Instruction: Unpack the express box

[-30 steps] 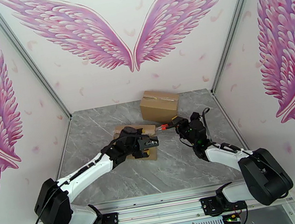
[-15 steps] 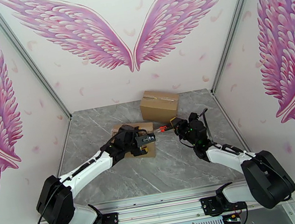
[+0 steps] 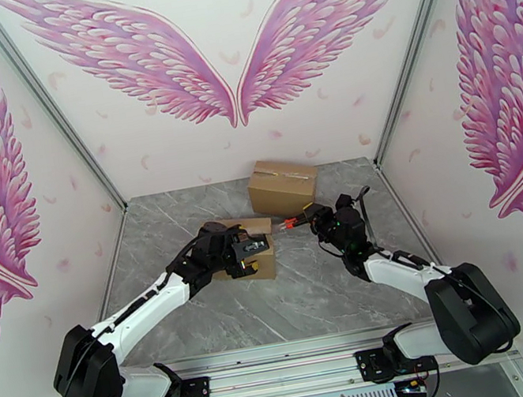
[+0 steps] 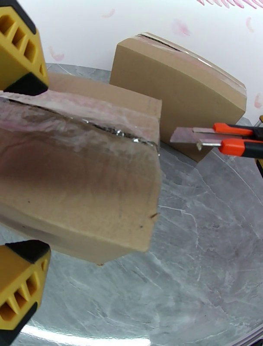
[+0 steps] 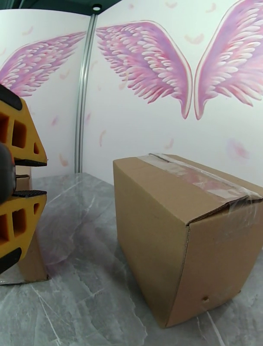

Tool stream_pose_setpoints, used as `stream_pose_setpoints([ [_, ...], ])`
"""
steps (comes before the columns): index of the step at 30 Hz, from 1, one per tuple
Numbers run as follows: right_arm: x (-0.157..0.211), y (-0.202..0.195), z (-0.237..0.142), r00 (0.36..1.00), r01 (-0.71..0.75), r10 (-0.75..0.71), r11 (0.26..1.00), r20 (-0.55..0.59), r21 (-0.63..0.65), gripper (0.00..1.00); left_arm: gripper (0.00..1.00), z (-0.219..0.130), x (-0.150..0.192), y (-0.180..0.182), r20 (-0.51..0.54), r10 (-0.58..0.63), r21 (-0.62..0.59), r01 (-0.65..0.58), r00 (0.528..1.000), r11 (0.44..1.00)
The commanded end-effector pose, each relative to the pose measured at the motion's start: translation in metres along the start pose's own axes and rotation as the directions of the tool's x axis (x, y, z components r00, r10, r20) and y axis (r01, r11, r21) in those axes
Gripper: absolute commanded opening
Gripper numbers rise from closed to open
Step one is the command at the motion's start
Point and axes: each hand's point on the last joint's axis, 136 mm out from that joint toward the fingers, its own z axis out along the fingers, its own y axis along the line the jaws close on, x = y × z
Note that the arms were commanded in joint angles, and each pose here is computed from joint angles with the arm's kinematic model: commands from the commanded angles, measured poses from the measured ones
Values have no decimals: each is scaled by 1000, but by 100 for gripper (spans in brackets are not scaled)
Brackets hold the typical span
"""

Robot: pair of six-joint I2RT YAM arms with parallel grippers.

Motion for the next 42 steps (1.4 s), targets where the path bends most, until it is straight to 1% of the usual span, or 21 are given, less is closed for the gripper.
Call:
stream_pose_setpoints([
  [1,-10,29,6,999,24,-21,996,30,-81,0,94,-7,2,-7,6,-14,11,13,1000,1000],
  [14,-9,25,23,999,40,-39,998,18,-55,0,94,-9,4,-9,5,-19,4,19,1000,1000],
  [26,-12,14,24,999,37,-36,999,34,-34,0,94,-8,6,-10,0,-20,0,20,1000,1000],
  [42,-19,10,20,998,28,-26,999,59,-31,0,94,-6,7,-7,-8,-12,-9,12,1000,1000],
])
